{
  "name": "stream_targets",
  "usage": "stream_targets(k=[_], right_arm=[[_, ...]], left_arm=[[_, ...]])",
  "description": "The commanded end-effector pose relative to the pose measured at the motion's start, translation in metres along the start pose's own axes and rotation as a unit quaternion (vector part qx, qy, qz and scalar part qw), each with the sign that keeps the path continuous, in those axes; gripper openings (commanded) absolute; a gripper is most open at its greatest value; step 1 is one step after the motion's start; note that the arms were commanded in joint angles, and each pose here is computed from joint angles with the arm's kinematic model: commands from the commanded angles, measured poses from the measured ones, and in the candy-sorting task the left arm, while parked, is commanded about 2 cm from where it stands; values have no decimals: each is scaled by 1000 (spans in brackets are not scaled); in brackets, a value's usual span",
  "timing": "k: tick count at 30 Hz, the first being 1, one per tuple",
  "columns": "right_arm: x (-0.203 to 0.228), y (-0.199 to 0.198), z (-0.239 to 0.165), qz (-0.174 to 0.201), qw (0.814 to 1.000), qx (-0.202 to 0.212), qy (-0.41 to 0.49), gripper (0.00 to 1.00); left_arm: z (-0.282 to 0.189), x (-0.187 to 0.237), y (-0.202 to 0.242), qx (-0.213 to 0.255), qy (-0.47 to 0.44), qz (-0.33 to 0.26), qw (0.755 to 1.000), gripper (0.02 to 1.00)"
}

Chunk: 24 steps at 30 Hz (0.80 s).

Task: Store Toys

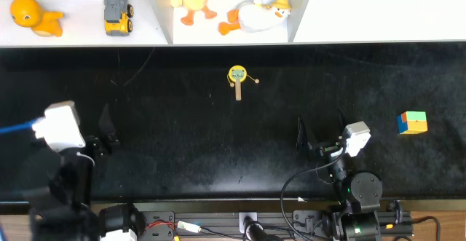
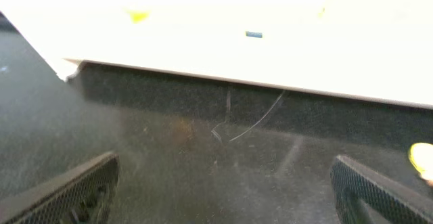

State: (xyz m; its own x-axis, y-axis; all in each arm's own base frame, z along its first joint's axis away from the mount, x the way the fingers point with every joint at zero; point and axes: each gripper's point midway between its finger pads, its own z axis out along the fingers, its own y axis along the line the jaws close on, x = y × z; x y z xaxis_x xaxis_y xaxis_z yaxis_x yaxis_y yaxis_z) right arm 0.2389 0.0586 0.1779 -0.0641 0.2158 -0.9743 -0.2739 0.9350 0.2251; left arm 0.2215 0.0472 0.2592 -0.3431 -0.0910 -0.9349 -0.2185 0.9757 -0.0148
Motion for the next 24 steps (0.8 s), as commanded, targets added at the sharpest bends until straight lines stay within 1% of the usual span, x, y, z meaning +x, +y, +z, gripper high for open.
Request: stream_targets(k=[1,6,12,16,24], right_arm=[[3,-2,0,4,1000,4,0,996],[3,-2,0,4,1000,4,0,993],[3,-2,0,4,1000,4,0,996],[3,-2,0,4,1000,4,0,993],[3,-2,0,4,1000,4,0,996]], left_arm=[[14,35,10,-17,-43,-15,999,996],[31,58,16,-23,-100,-53,993,998],[45,72,18,-20,-152,-64,986,996],[50,77,18,-16,-171,-70,983,998],[47,68,21,-24,-189,-72,979,998]])
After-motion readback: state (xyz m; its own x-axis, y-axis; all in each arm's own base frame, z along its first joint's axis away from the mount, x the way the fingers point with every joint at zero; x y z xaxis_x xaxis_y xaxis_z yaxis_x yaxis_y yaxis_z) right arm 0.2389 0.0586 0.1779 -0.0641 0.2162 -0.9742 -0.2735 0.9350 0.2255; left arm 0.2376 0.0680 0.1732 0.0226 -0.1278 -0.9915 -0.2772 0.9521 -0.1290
